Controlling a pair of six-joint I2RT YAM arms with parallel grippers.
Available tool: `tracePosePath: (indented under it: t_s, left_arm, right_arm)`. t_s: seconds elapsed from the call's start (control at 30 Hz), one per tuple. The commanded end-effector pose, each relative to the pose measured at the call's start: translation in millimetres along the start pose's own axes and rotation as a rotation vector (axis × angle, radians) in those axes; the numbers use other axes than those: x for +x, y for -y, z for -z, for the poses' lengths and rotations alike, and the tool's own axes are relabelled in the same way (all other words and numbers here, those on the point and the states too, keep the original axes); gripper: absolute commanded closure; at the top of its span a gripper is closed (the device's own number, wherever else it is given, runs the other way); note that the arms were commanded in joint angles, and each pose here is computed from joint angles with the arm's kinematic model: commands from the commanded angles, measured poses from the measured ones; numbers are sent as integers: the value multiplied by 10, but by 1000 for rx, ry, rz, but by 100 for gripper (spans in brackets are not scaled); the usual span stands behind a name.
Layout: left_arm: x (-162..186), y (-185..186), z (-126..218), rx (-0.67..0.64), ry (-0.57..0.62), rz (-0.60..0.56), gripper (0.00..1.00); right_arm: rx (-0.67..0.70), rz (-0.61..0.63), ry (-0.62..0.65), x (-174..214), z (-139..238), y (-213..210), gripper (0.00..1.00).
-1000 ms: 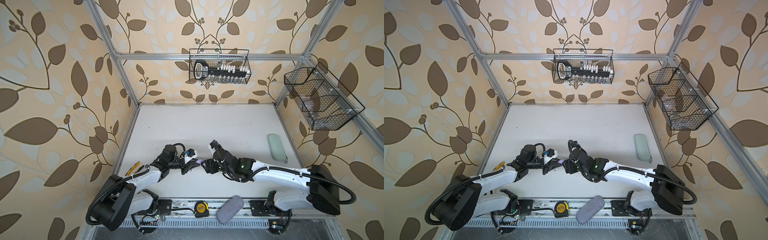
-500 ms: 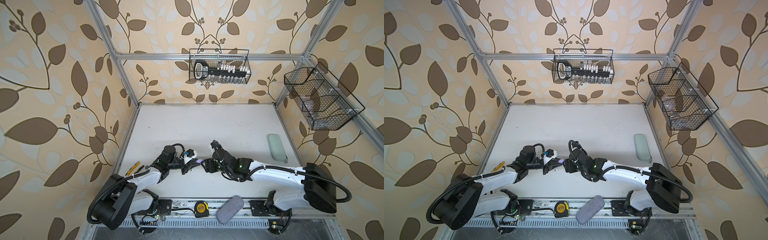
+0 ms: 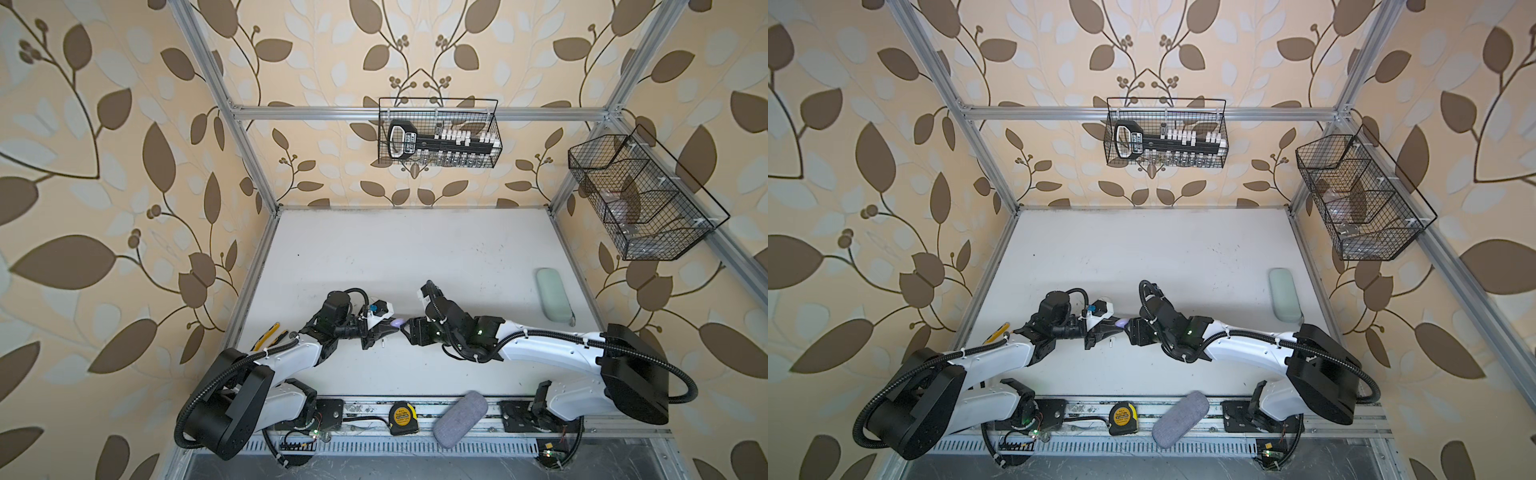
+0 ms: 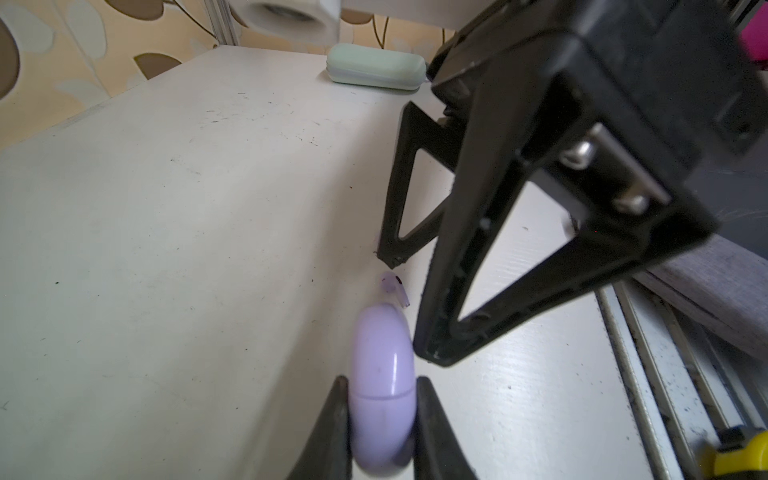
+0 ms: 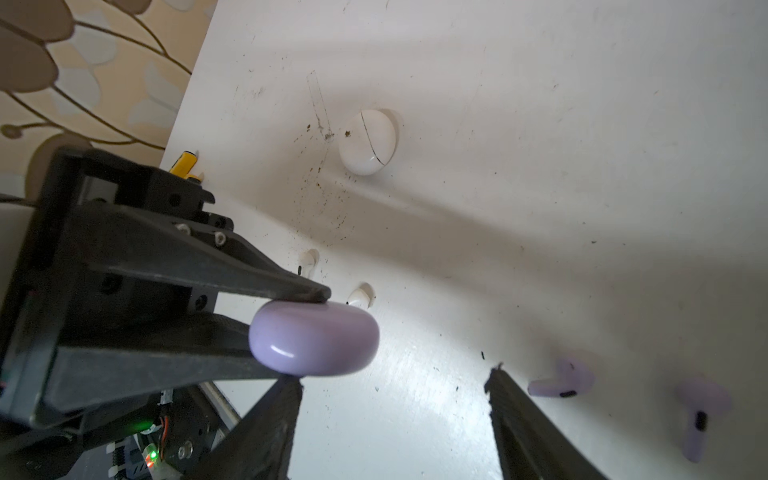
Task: Insert the wireless bluetooth earbuds into the charging case
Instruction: 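Push the lid of the lavender case open with the right gripper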
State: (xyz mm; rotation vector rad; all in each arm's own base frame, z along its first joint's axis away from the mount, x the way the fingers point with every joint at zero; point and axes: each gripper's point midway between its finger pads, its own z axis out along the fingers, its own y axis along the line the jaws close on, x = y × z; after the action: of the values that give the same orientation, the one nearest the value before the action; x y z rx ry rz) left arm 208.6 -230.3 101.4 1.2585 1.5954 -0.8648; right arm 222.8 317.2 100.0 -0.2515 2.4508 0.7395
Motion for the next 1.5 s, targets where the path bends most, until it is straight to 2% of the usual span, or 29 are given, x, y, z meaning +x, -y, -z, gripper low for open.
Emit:
tracePosePath:
  t_s: [0.0,0.47,0.73,1.17,1.47]
  left_arm:
    - [-81,170,8,104,33,-41,100]
    - [-53,281,19,175,15,-57,100]
    - [-49,318,30,207,-6,-68,100]
    - [70,205,-68,246,-39,-190,100]
    - [100,273,-60,265,-12,-200,100]
  right_arm:
    - [16,-24,14,-29,-58,88,28]
    - [27,-29,30,-137,18,215,28]
    - [79,-27,51,-126,247,367,28]
    - [168,-58,61,-75,472,662,28]
    - [197,-78,38,23,423,749,28]
